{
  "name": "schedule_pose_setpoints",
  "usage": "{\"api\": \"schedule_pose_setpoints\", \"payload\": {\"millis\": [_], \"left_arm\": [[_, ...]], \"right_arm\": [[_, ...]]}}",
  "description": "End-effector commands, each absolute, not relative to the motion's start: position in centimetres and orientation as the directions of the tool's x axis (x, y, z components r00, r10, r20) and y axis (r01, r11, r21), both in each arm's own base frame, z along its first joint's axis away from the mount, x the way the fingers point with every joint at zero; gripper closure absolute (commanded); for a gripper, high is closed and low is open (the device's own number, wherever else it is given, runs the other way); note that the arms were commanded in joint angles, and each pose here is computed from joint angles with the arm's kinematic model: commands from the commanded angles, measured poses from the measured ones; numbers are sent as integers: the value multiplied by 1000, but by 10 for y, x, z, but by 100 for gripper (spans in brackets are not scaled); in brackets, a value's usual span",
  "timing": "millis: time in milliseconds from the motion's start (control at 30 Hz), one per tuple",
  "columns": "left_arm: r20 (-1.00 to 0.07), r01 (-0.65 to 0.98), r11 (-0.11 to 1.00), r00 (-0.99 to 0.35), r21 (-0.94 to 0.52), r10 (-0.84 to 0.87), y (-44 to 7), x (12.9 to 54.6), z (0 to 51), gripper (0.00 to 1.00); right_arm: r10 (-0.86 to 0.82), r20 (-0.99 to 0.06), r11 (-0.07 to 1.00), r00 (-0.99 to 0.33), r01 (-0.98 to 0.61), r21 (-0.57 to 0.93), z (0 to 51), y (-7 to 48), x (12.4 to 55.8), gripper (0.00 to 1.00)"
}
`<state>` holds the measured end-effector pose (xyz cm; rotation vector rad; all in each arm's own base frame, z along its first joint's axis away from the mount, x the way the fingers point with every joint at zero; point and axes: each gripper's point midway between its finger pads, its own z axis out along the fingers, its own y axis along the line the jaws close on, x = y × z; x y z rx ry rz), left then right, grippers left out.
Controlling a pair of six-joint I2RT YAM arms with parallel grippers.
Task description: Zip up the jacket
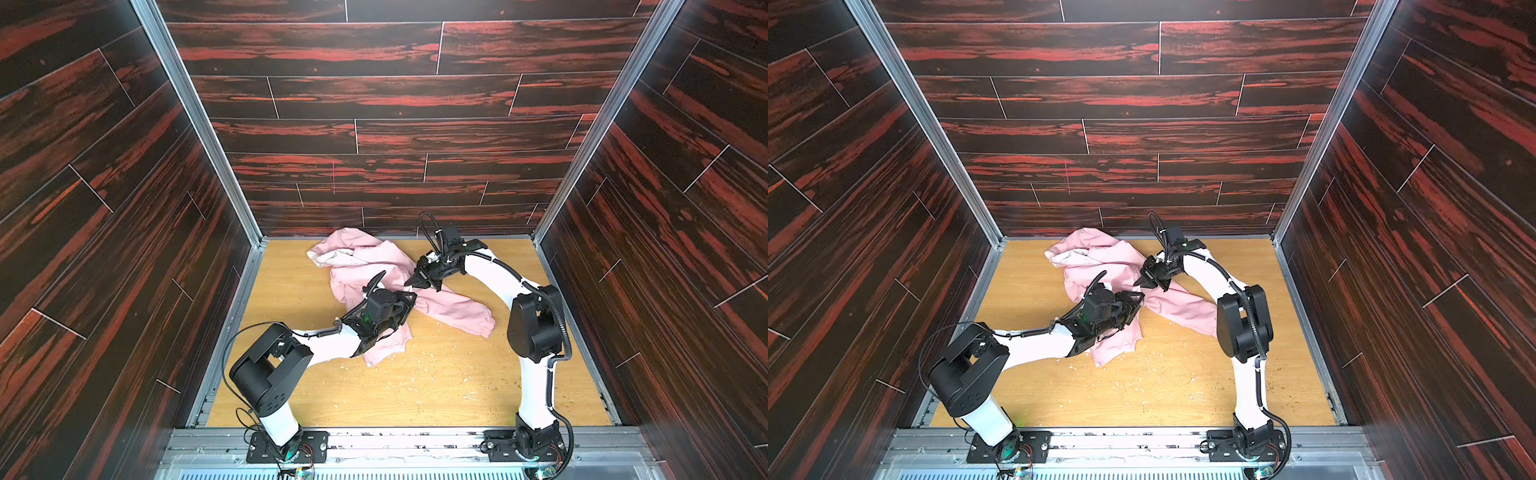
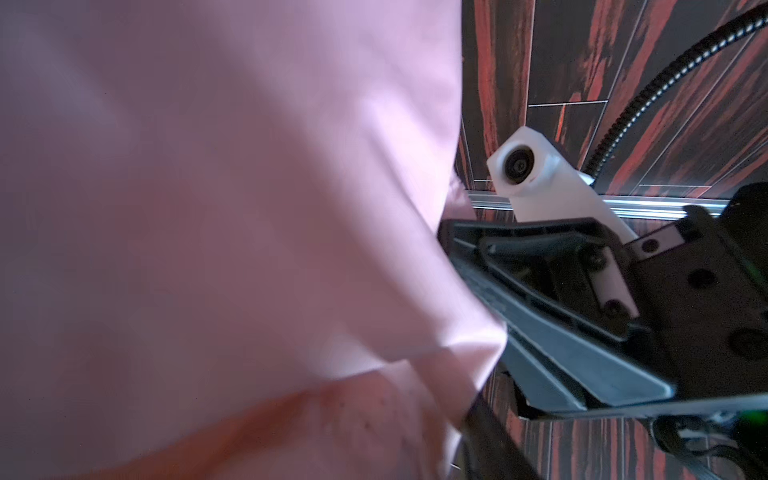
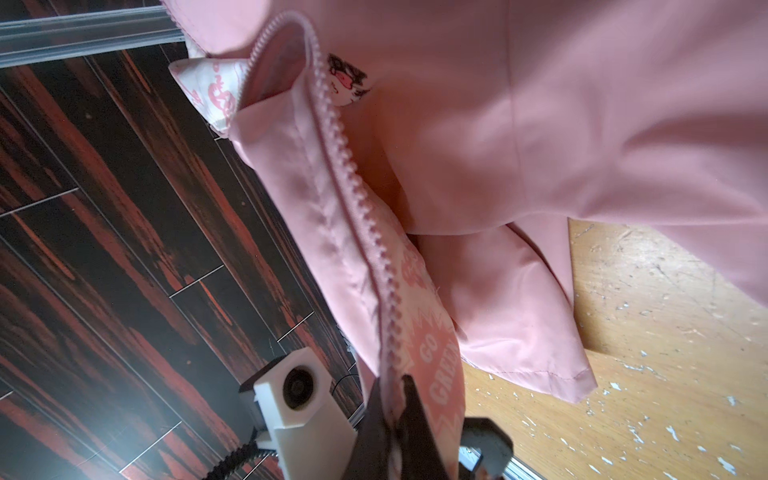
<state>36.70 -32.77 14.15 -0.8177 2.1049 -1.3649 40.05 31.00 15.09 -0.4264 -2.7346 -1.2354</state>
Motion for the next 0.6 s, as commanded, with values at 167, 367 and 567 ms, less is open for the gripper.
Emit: {"api": "schedule_pose_setpoints", "payload": {"millis": [167, 367, 567], "left_arm": [[-93, -196, 312, -696, -930, -712, -327, 372, 158, 64], [-106, -189, 321, -691, -928, -715, -324, 376, 163, 65], [-102, -190, 321, -698, -928, -709, -325, 379, 162, 78]], "right_arm": [[195, 151, 628, -969, 242, 740, 184, 307, 391, 100], [194, 146, 636, -970, 237, 734, 184, 304, 389, 100], [191, 137, 643, -972, 229, 730, 184, 303, 388, 100]]}}
